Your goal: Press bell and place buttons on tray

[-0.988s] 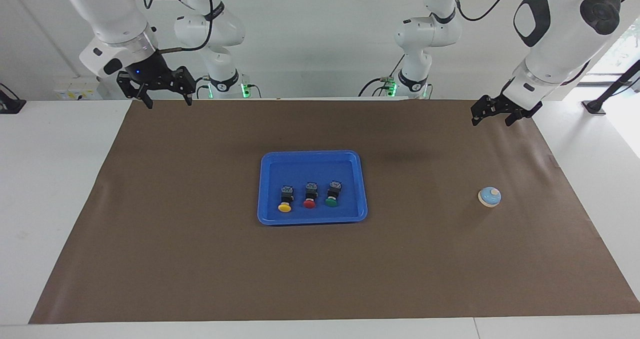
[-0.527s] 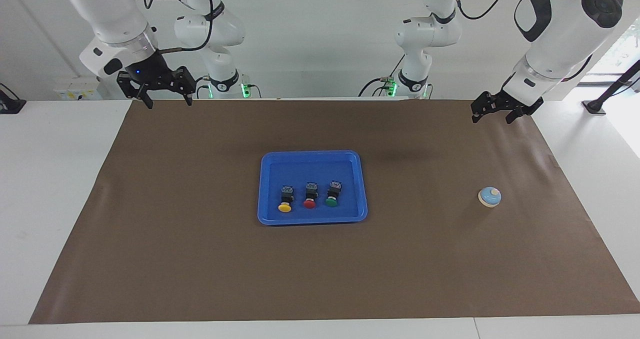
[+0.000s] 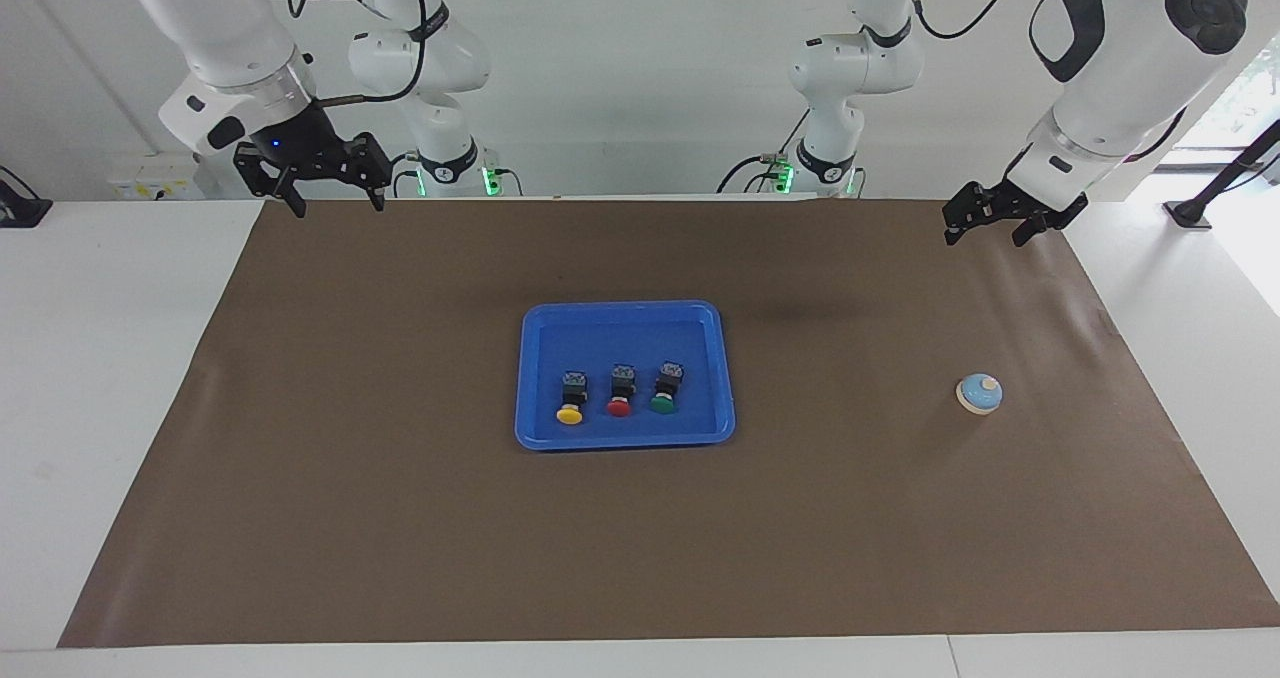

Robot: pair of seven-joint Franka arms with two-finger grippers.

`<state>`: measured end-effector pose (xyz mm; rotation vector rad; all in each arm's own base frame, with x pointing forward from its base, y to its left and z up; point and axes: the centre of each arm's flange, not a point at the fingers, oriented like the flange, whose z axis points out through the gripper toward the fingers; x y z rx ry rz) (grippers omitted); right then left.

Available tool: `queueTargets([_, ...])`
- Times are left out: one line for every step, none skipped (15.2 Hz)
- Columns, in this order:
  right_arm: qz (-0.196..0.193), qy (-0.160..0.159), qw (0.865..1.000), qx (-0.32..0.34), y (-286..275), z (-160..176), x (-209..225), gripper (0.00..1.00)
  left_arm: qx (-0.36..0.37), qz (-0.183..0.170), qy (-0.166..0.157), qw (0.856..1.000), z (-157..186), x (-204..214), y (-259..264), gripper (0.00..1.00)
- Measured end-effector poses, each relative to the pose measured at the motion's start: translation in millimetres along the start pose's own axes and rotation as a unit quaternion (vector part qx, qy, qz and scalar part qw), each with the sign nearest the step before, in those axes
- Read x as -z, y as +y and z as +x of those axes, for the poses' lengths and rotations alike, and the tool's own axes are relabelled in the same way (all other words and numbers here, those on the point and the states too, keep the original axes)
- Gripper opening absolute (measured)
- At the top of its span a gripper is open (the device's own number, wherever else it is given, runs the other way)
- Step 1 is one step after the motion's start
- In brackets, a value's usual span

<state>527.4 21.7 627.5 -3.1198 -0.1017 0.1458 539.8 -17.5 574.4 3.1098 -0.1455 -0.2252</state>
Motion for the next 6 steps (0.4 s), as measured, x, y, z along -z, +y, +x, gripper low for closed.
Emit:
queueTargets([0.000,0.000,1.000,0.000,0.0,0.0,0.0,1.00,0.000,0.000,-0.001,1.000,-0.1,-0.5,-0.4,1.00])
queueTargets([0.000,0.000,1.000,0.000,0.0,0.0,0.0,1.00,0.001,0.000,-0.001,1.000,-0.1,-0.8,-0.6,1.00])
queueTargets([0.000,0.000,1.000,0.000,0.0,0.0,0.0,1.00,0.001,0.000,-0.001,1.000,-0.1,-1.0,-0.7,1.00])
queueTargets([0.000,0.000,1.000,0.000,0.0,0.0,0.0,1.00,0.001,0.000,-0.001,1.000,-0.2,-1.0,-0.7,1.00])
queueTargets([0.000,0.000,1.000,0.000,0.0,0.0,0.0,1.00,0.001,0.000,-0.001,1.000,-0.2,-0.9,-0.7,1.00])
queueTargets([0.000,0.000,1.000,0.000,0.0,0.0,0.0,1.00,0.000,0.000,-0.001,1.000,-0.2,-0.8,-0.3,1.00])
